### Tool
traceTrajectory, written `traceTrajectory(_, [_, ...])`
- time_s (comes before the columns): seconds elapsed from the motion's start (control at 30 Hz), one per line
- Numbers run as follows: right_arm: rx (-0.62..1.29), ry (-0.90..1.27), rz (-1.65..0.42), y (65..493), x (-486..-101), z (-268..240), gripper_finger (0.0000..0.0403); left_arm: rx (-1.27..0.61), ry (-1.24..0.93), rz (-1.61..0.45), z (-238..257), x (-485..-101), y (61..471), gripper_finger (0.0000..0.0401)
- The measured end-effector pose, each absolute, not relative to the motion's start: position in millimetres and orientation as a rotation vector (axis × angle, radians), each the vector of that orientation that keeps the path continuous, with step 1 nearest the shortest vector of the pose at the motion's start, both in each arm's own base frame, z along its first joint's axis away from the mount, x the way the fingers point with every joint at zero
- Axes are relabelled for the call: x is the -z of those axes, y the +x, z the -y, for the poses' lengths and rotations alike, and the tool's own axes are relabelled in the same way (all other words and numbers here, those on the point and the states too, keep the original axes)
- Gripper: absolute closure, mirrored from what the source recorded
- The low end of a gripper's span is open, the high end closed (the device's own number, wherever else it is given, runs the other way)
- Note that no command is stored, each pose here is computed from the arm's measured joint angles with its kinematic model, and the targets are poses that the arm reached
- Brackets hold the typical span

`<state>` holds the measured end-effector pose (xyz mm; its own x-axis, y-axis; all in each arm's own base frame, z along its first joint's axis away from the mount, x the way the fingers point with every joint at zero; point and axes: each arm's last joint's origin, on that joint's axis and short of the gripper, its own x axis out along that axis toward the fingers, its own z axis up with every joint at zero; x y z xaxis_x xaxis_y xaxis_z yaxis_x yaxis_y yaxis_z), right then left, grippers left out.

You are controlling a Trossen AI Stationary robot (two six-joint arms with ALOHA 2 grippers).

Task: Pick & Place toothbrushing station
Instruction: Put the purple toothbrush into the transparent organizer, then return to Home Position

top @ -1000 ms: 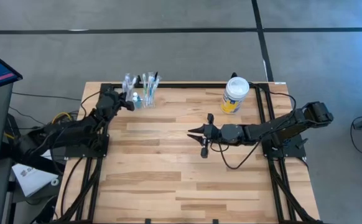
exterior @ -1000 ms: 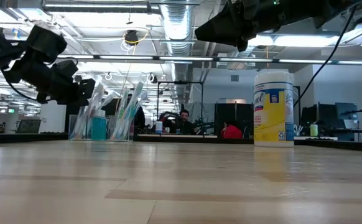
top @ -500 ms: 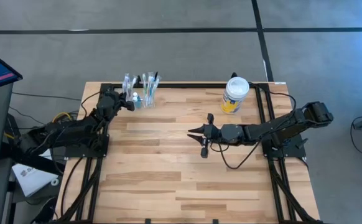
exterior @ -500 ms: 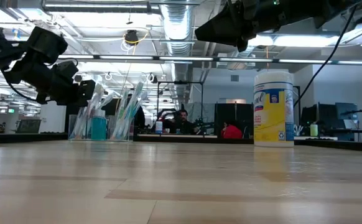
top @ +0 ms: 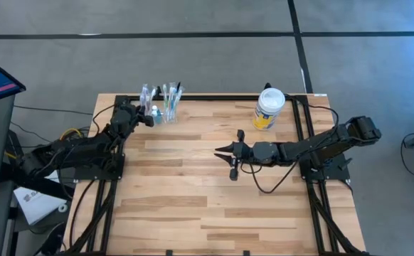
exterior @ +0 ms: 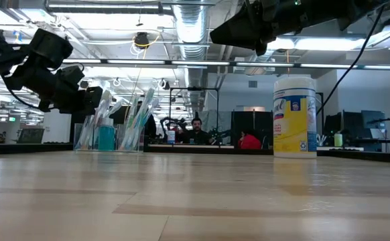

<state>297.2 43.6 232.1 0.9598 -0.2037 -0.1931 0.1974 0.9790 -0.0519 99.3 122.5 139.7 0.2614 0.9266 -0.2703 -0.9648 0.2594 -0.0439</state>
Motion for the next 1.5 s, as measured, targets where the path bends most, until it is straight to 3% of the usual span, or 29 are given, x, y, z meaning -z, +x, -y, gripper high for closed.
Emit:
traceTrajectory(0.37, [0.203, -0.032, -0.199, 297.2, -232.1, -43.6, 0.0336, -1.292, -0.196, -0.221, -122.5, -139.6, 99.2, 0.0231])
traceTrajectory(0.57, [0.203, -0.032, -0.199, 297.2, -232.1, -43.6, 0.0336, -1.291, -0.194, -0.223, -122.4, -139.6, 99.2, 0.0203])
traceTrajectory(0.93, [0.203, -0.032, -0.199, 297.2, -232.1, -43.6, 0.0336, -1.284, -0.192, -0.22, -121.9, -140.1, 99.8, 0.0205])
traceTrajectory(1.3, [0.203, -0.032, -0.199, 297.2, -232.1, -43.6, 0.0336, -1.072, -0.15, -0.147, -115.0, -153.8, 102.8, 0.022])
traceTrajectory(1.5, [0.203, -0.032, -0.2, 297.1, -232.0, -43.8, 0.0336, -1.052, -0.135, -0.103, -111.4, -161.0, 100.1, 0.0226])
